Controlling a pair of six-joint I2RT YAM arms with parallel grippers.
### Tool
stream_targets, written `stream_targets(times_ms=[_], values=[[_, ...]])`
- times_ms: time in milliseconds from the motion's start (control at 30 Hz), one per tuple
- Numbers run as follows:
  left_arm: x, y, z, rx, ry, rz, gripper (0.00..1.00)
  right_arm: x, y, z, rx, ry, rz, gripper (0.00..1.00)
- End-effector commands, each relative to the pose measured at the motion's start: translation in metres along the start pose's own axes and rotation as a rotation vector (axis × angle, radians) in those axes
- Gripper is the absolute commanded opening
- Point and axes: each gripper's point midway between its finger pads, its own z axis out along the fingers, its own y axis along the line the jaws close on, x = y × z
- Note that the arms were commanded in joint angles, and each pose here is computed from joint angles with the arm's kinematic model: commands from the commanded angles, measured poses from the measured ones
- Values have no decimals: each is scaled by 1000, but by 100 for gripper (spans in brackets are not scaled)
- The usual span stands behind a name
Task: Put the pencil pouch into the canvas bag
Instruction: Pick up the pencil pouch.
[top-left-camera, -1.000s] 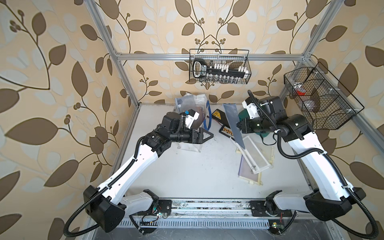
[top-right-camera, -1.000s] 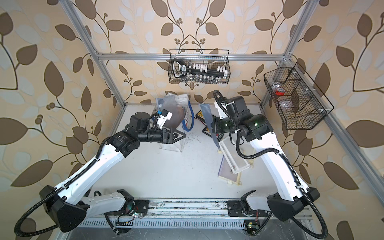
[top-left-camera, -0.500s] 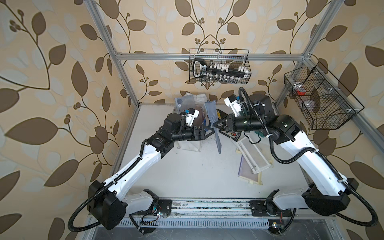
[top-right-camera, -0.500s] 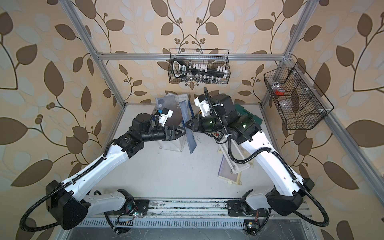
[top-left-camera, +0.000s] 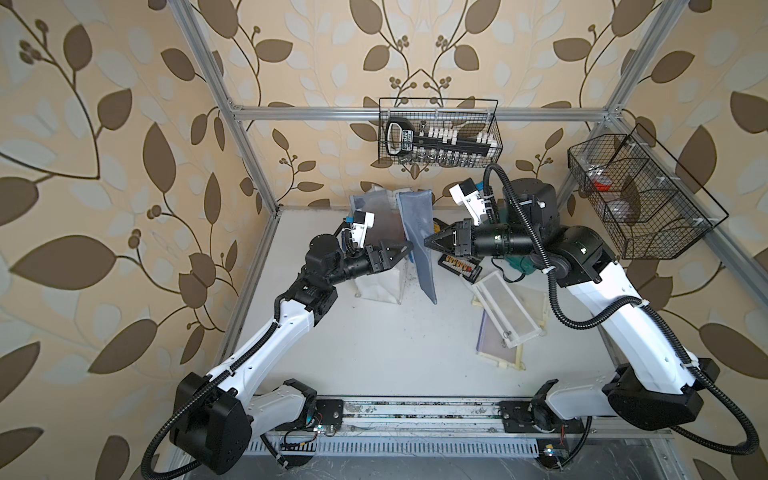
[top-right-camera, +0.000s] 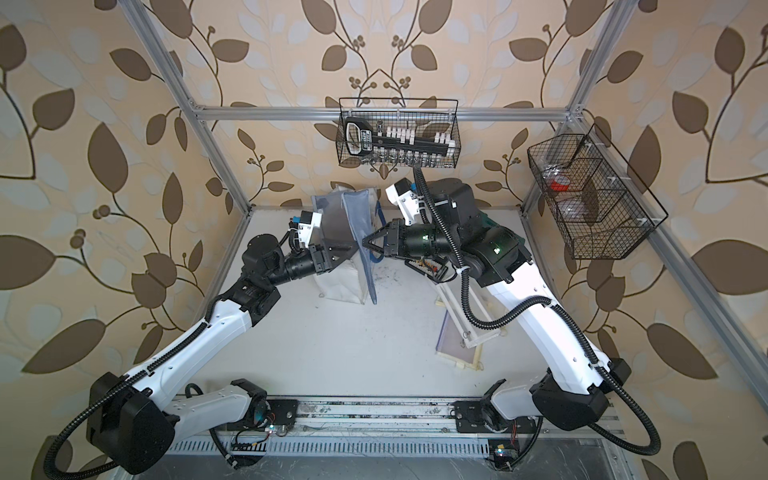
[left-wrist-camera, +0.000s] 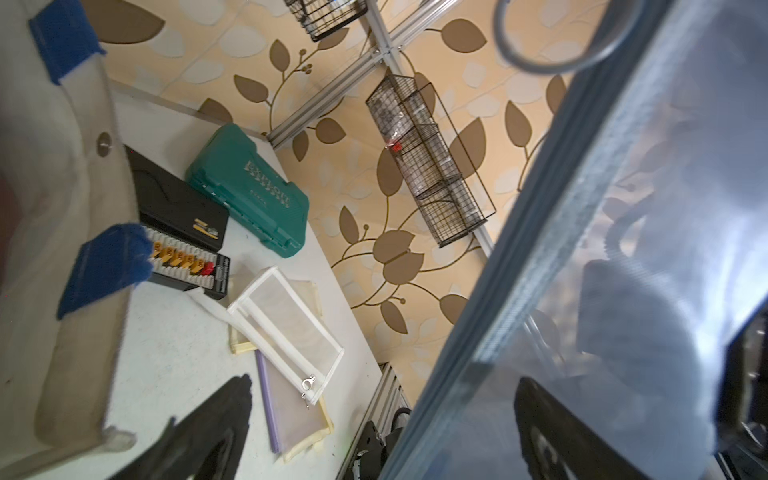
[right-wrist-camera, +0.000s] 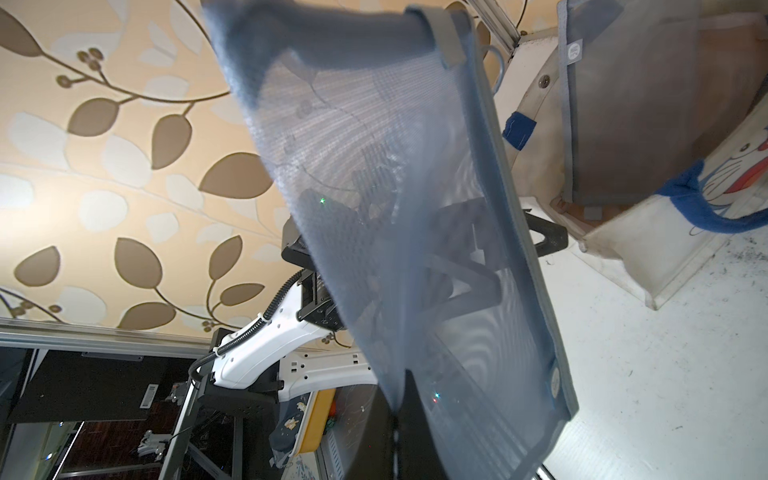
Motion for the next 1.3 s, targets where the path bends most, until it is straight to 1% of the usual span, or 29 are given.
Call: stream_targets(times_ms=[0,100,233,300,333,400,500,667,700,800,933,967,1100,1200,1233,1267], values=[[-7,-50,-6,180,21,96,99,7,18,-8,-57,24,-20,0],[-10,-63,-4,259,29,88,99,7,23,-9,-71,28,-24,0],[-15,-69,-3,289,20,93,97,6,29,-10,-88,30,-30,0],[-17,-71,-1,296,25,97,93,7,29,-9,-90,33,-28,0],[-18,-72,0,300,29,100,89,7,30,-9,-93,32,-28,0],[-20,-73,1,304,31,103,77,6,31,-9,-97,32,-30,0],[-22,-74,2,304,26,103,70,6,30,-8,-100,33,-31,0],[-23,-76,1,303,26,111,54,6,30,-5,-111,29,-27,0],[-22,-75,1,299,27,111,49,6,29,-5,-110,30,-26,0],[-21,-76,0,294,27,114,24,5,28,-3,-105,28,-27,0],[-21,-73,-2,265,19,123,3,4,27,-2,-100,26,-31,0],[-20,-71,-2,252,20,122,0,4,27,-1,-96,27,-32,0],[-21,-65,-6,194,11,139,0,2,19,2,-63,32,-35,0],[-29,-52,-18,102,-32,129,0,-2,6,0,-2,20,-34,0],[-32,-45,-22,58,-48,126,0,-3,0,-2,27,15,-33,5],[-33,-36,-26,-10,-51,136,0,-6,-8,-5,65,3,-29,15]])
